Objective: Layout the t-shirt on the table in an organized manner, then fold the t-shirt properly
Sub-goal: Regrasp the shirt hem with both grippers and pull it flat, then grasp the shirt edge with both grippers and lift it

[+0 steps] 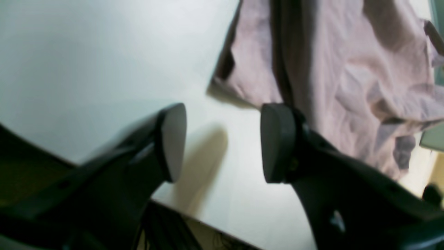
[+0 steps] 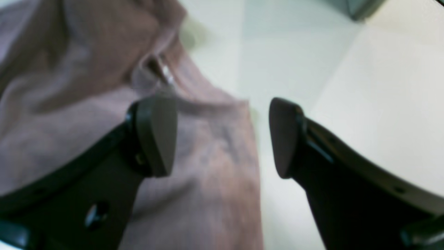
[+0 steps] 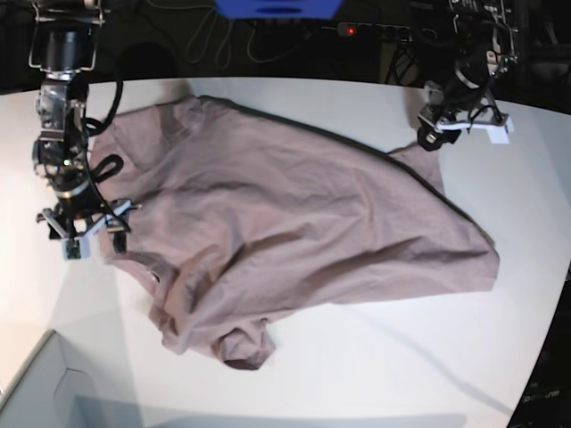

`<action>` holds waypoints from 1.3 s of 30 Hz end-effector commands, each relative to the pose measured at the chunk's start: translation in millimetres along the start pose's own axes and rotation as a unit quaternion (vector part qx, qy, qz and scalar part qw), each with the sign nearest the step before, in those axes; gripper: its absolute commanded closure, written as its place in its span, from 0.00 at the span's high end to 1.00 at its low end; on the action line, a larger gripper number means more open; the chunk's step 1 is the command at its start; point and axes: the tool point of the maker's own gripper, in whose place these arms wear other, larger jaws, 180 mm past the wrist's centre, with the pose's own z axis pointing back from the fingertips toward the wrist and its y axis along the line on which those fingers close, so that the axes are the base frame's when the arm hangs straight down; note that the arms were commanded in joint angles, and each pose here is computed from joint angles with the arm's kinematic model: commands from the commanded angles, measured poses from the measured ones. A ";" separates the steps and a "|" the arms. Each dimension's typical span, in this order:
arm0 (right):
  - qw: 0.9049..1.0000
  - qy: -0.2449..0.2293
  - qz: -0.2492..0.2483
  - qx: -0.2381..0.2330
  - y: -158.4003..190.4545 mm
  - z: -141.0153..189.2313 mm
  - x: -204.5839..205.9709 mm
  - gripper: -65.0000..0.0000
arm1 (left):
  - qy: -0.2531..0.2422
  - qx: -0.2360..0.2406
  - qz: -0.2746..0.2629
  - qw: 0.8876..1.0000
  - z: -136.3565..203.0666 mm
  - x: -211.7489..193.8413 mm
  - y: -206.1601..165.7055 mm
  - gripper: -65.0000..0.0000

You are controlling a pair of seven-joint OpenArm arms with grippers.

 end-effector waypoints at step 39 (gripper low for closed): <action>0.998 0.030 -0.038 -0.046 5.7 110.9 -60.1 0.65 | 0.035 0.016 0.019 0.999 -24.8 -19.0 13.5 0.13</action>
